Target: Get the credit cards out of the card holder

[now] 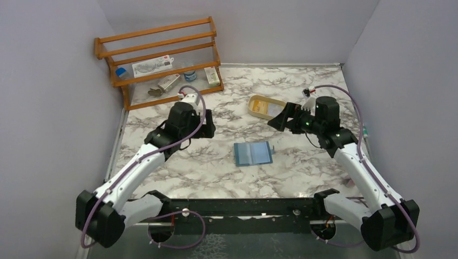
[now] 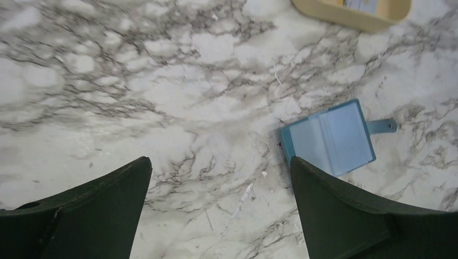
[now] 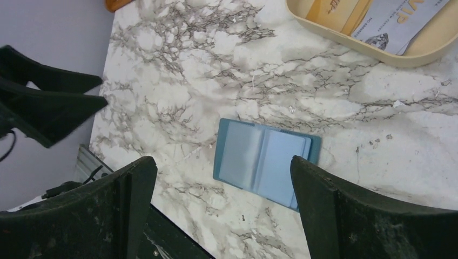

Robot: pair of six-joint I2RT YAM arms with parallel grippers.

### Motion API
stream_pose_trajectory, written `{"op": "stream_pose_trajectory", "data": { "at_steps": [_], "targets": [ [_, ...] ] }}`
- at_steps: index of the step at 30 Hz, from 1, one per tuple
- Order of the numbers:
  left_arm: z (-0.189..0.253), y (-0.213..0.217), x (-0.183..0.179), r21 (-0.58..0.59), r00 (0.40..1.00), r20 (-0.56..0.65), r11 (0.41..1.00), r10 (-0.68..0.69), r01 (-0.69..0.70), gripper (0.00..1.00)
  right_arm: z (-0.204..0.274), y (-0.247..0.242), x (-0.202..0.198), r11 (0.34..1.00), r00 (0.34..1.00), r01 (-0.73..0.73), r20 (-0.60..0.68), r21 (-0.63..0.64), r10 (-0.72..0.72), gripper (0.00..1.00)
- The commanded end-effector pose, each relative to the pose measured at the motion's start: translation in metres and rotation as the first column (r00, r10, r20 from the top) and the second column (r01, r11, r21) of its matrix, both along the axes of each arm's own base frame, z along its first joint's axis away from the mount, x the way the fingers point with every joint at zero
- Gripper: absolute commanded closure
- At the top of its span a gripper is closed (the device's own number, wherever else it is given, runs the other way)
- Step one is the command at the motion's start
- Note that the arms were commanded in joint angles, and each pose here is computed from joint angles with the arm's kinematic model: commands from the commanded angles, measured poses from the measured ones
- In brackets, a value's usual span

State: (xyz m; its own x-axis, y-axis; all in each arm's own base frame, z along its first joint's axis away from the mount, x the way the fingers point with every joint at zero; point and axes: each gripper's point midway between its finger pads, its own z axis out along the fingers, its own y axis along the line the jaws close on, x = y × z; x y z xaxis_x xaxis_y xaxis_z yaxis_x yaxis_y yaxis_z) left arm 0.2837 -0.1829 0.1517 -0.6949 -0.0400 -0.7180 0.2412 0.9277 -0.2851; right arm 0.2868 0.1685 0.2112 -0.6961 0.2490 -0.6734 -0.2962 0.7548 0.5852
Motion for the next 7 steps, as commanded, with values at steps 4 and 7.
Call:
{"op": "stream_pose_trajectory", "data": {
  "at_steps": [4,7],
  "targets": [
    [0.067,0.051,-0.012,0.025,0.971,0.226,0.996,0.077,-0.084,0.01,0.016,0.001,-0.01,0.999,0.994,-0.035,0.107,0.023,0.033,0.0],
    [0.073,0.054,-0.017,0.003,0.965,0.246,0.996,0.089,-0.092,0.01,0.012,-0.003,-0.007,1.0,0.995,-0.016,0.097,-0.008,0.017,0.0]
  ]
}}
